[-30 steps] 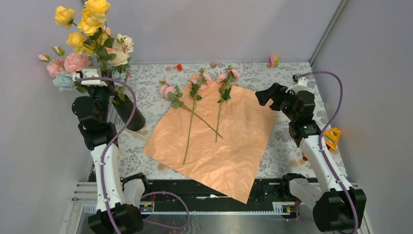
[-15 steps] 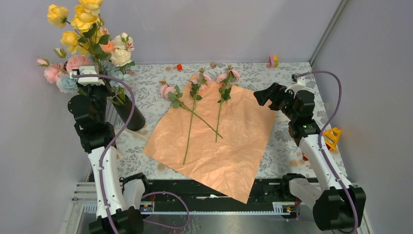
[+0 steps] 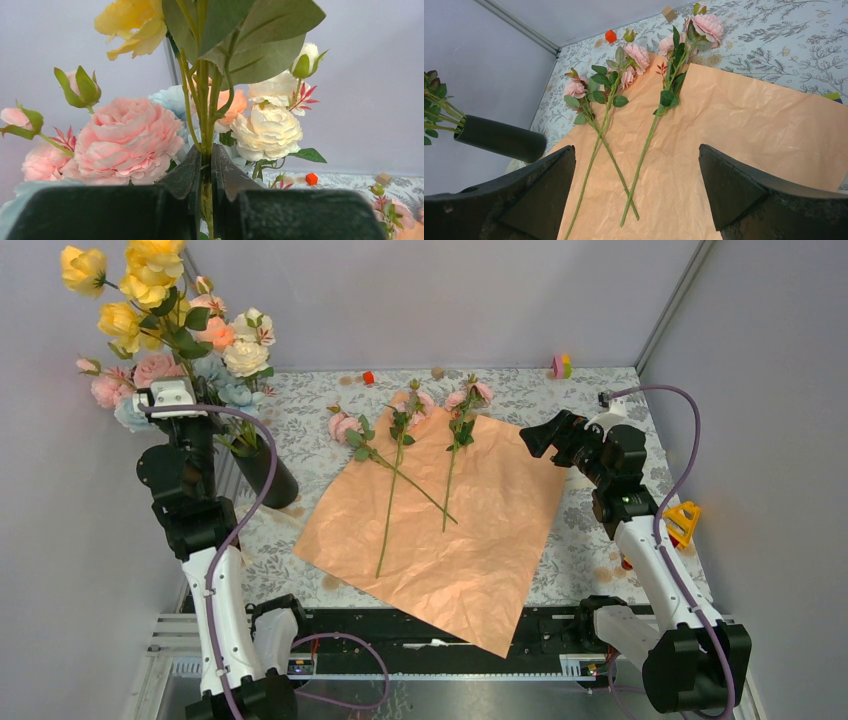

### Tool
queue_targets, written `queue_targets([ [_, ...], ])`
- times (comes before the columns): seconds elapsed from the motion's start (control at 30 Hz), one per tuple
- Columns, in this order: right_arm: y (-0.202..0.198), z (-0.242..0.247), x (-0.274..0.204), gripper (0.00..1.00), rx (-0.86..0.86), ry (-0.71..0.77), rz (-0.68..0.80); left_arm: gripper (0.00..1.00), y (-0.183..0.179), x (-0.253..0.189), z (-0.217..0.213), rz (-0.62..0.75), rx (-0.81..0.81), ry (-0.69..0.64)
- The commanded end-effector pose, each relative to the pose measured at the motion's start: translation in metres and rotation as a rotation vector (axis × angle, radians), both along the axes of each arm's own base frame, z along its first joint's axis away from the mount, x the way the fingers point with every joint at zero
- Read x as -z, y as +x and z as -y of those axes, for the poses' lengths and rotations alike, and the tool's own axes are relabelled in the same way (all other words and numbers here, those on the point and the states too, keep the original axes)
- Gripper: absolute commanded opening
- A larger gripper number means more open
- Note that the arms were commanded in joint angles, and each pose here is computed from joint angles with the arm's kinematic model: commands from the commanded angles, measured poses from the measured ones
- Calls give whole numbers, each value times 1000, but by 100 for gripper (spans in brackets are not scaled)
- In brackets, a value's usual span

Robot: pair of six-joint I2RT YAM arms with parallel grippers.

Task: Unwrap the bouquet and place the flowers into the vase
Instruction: Insert the fake flower into the vase.

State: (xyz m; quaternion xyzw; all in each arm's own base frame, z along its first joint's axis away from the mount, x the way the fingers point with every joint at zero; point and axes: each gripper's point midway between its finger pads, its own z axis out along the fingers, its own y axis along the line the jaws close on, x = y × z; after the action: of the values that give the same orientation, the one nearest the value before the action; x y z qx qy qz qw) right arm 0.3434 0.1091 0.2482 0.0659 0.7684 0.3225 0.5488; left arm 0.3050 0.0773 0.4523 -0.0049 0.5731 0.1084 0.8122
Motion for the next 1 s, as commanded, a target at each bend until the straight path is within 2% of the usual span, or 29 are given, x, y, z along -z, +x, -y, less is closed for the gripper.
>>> queue_targets([
  [0.0,0,-1,-24,100,-15,10,79,0,-16,-36,-1,141,-26,25],
  [0.13,0,-1,-23,100,-15,11,77,0,-8,-32,-4,124,-29,28],
  [0.6,-4,0,-18,99,-13,4,67,0,19,29,-17,38,-31,-27],
  [0.73,-4,-2,-19,100,-19,8,65,0,24,55,-22,-9,-40,-63],
  [0.97,-4,-3,-15,100,-28,13,57,0,32,92,-19,-80,-5,-198],
])
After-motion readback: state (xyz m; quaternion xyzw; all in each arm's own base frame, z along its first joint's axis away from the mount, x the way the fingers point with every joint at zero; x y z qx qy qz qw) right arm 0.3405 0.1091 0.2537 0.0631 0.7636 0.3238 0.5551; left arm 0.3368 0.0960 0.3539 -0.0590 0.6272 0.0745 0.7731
